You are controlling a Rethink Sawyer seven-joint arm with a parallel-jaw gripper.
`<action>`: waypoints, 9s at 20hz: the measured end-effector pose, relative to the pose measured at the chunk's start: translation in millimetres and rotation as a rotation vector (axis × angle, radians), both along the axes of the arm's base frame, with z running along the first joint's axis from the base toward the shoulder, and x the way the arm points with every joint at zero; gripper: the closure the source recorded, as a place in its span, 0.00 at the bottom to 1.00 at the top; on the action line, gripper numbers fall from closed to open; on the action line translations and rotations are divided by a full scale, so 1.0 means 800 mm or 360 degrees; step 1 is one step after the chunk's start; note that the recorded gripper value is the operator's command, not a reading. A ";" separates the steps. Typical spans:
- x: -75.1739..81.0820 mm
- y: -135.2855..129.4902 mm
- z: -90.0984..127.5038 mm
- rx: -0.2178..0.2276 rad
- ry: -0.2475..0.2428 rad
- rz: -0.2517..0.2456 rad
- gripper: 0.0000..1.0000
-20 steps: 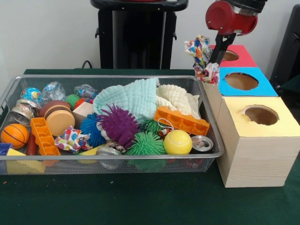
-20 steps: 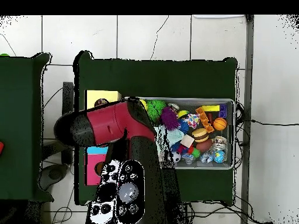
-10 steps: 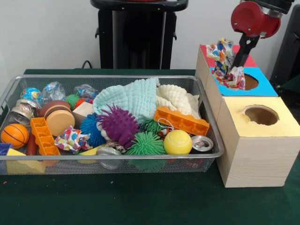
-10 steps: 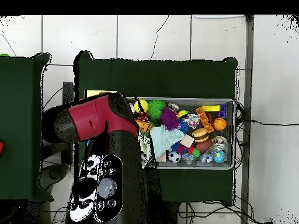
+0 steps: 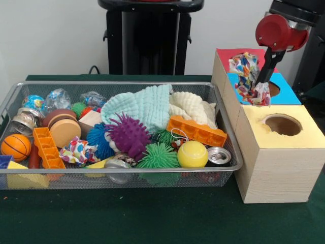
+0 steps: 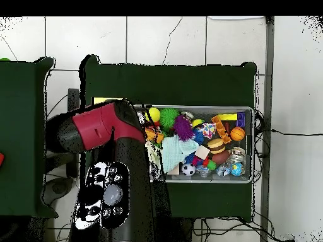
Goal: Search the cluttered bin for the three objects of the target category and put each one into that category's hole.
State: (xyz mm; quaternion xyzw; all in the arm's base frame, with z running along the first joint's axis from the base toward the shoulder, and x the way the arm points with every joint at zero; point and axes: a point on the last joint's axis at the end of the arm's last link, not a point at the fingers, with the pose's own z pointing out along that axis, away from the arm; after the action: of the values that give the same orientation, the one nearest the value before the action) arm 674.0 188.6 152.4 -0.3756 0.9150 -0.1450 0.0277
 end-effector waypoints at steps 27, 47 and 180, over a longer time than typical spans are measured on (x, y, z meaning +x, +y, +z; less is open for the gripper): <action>0.014 -0.067 -0.068 0.0096 -0.0174 -0.0036 1.00; -0.016 -0.007 -0.009 -0.0061 -0.0137 0.0068 1.00; -0.032 0.097 -0.101 -0.0010 -0.0402 -0.0135 1.00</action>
State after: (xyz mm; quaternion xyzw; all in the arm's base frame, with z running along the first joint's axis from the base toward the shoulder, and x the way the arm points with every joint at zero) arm 648.6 266.5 71.2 -0.3155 0.9187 -0.1951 0.1354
